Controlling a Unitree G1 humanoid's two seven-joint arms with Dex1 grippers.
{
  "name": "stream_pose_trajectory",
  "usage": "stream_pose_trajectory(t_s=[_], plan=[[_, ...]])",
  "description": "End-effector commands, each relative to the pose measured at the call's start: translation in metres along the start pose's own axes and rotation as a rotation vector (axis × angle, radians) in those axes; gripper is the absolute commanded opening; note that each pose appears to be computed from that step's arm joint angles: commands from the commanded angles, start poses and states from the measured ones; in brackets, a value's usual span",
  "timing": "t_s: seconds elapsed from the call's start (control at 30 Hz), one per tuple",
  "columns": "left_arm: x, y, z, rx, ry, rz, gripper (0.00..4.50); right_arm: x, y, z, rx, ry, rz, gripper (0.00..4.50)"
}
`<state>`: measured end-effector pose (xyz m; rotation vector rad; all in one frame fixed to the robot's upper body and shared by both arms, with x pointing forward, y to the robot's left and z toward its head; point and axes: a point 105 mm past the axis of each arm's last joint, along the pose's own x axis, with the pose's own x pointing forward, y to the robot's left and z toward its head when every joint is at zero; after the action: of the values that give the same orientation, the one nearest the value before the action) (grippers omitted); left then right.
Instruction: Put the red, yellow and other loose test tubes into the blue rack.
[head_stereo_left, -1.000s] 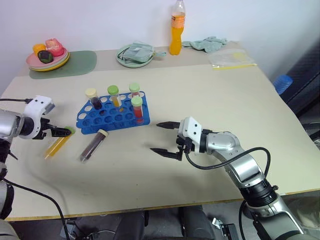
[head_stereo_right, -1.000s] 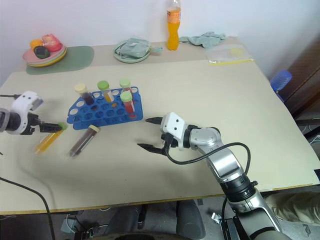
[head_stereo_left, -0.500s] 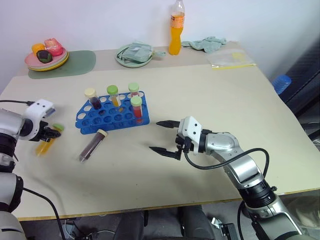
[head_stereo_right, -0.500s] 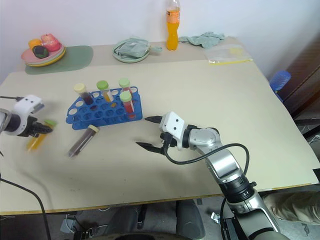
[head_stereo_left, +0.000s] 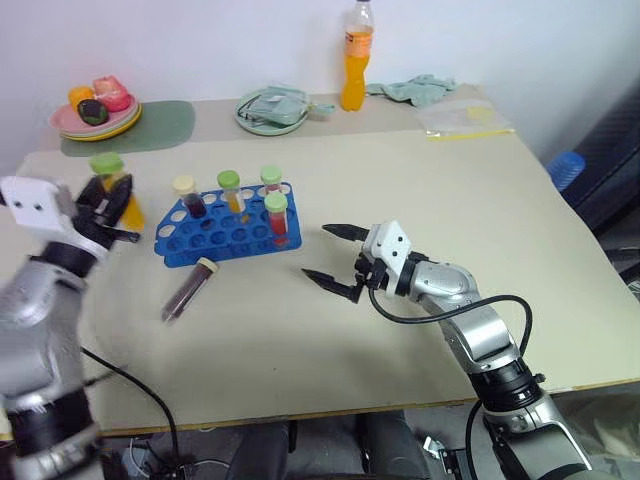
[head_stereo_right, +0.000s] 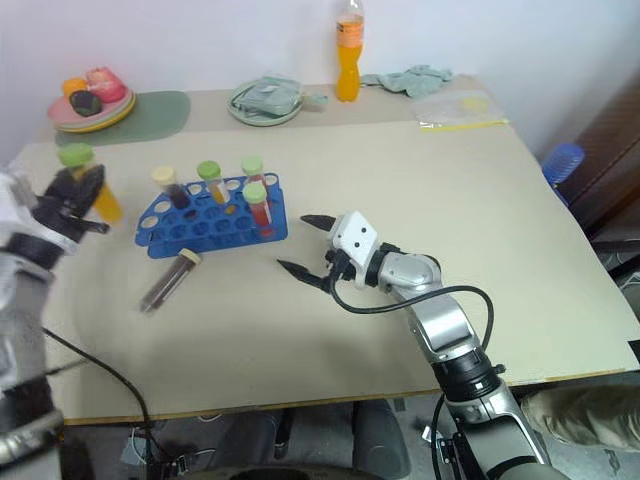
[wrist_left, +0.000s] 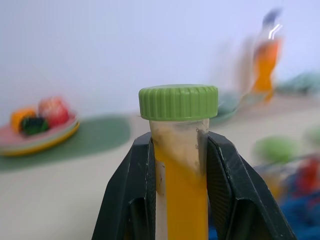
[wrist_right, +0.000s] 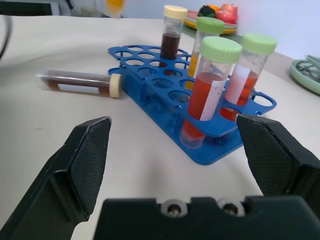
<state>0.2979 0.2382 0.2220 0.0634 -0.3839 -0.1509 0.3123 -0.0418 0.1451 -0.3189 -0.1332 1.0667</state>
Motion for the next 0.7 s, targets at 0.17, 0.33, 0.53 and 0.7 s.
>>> stream_pose_trajectory(t_s=[0.17, 0.33, 0.53, 0.7], plan=[[0.015, -0.067, -0.007, 0.133, -0.152, 0.100, 0.79, 0.004, -0.002, 0.009, -0.024, -0.047, -0.011, 4.43], [0.029, -0.083, -0.026, 0.155, -0.176, 0.201, 0.79, 0.002, -0.002, 0.008, -0.024, -0.044, -0.026, 4.43], [0.038, -0.097, -0.048, 0.132, -0.150, 0.172, 0.79, 0.000, -0.002, 0.007, -0.022, -0.041, -0.047, 4.43], [0.039, -0.097, -0.059, 0.141, -0.102, 0.155, 0.79, -0.002, -0.003, 0.007, -0.022, -0.036, -0.067, 4.43]])
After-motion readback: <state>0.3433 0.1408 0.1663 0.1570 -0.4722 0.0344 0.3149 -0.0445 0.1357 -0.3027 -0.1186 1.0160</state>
